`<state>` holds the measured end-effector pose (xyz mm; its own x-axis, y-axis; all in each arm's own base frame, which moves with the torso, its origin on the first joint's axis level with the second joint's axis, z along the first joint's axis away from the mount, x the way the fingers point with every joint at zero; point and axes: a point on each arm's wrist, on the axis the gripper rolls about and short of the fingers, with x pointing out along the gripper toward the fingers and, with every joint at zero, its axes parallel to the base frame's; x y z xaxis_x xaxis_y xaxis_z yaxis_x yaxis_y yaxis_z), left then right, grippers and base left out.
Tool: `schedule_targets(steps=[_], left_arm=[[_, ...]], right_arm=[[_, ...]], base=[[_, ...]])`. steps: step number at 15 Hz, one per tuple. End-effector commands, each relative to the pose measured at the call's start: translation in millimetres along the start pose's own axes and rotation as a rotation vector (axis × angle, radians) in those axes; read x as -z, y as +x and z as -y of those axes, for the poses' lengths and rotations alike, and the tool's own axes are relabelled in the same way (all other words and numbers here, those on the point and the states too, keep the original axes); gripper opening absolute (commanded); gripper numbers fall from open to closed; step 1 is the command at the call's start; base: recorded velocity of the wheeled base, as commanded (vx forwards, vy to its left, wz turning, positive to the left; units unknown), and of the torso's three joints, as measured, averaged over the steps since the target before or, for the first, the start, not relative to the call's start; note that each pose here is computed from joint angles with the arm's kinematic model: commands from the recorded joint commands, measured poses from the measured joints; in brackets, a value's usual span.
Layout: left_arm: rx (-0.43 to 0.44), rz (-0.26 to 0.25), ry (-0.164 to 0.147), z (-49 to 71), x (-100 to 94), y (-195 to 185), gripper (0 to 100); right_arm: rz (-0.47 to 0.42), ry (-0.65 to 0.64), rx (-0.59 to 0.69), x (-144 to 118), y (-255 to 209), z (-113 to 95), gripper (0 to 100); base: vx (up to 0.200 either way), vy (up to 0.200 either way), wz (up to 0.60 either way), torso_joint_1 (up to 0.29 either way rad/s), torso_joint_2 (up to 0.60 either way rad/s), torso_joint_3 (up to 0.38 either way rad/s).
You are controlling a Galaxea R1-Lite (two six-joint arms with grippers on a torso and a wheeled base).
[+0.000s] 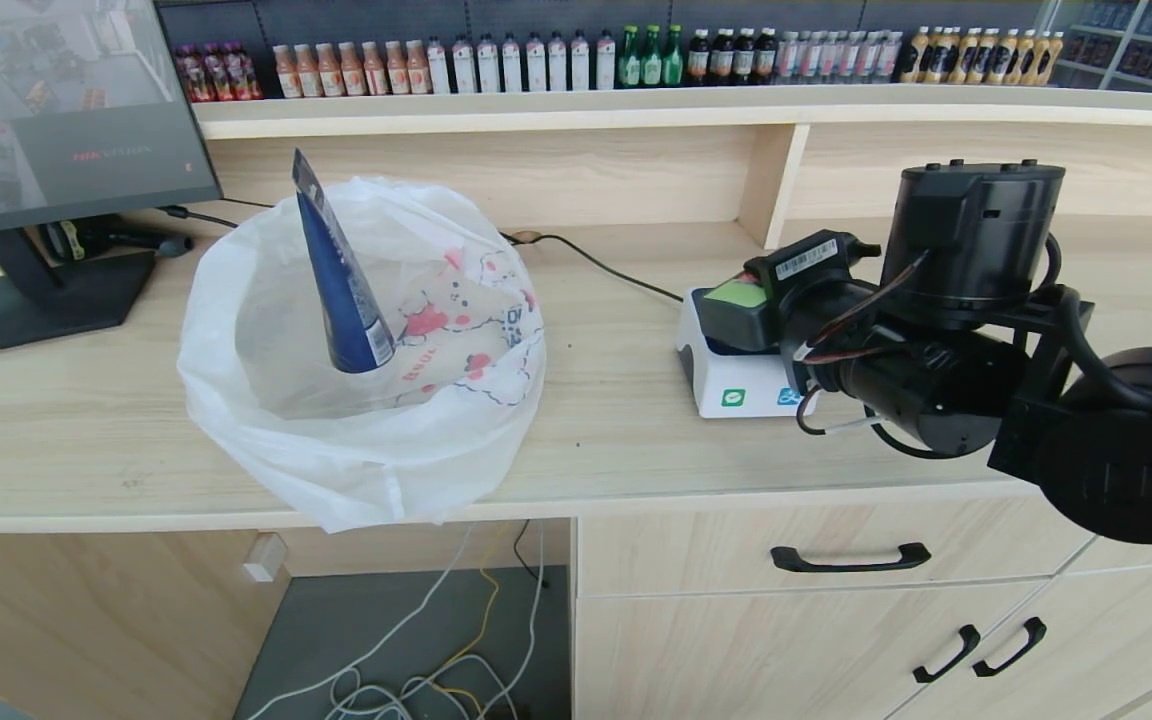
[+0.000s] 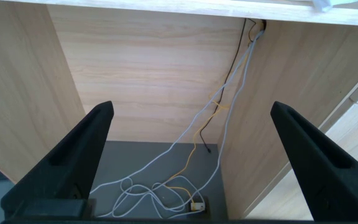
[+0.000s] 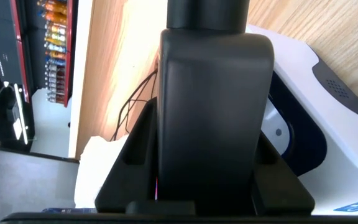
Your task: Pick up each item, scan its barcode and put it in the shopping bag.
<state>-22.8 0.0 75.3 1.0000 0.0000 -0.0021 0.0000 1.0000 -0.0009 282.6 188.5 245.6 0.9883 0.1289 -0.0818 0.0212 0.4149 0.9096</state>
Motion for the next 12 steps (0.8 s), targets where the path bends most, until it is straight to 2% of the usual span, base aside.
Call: schedule_targets(steps=[1, 9, 12], left_arm=[[0.0, 0.001, -0.001, 0.0, 0.0, 0, 100], [0.0, 0.001, -0.001, 0.0, 0.0, 0, 100], [0.0, 0.001, -0.001, 0.0, 0.0, 0, 100]], right_arm=[[-0.002, 0.0, -0.001, -1, -3, 0, 0], [0.009, -0.022, -0.023, -6, -7, -7, 0], [0.011, -0.09, -0.088, -19, -22, -23, 0]], base=[[0.0, 0.0, 0.0, 0.0, 0.0, 0.0], [0.0, 0.0, 0.0, 0.0, 0.0, 0.0], [0.0, 0.0, 0.0, 0.0, 0.0, 0.0]])
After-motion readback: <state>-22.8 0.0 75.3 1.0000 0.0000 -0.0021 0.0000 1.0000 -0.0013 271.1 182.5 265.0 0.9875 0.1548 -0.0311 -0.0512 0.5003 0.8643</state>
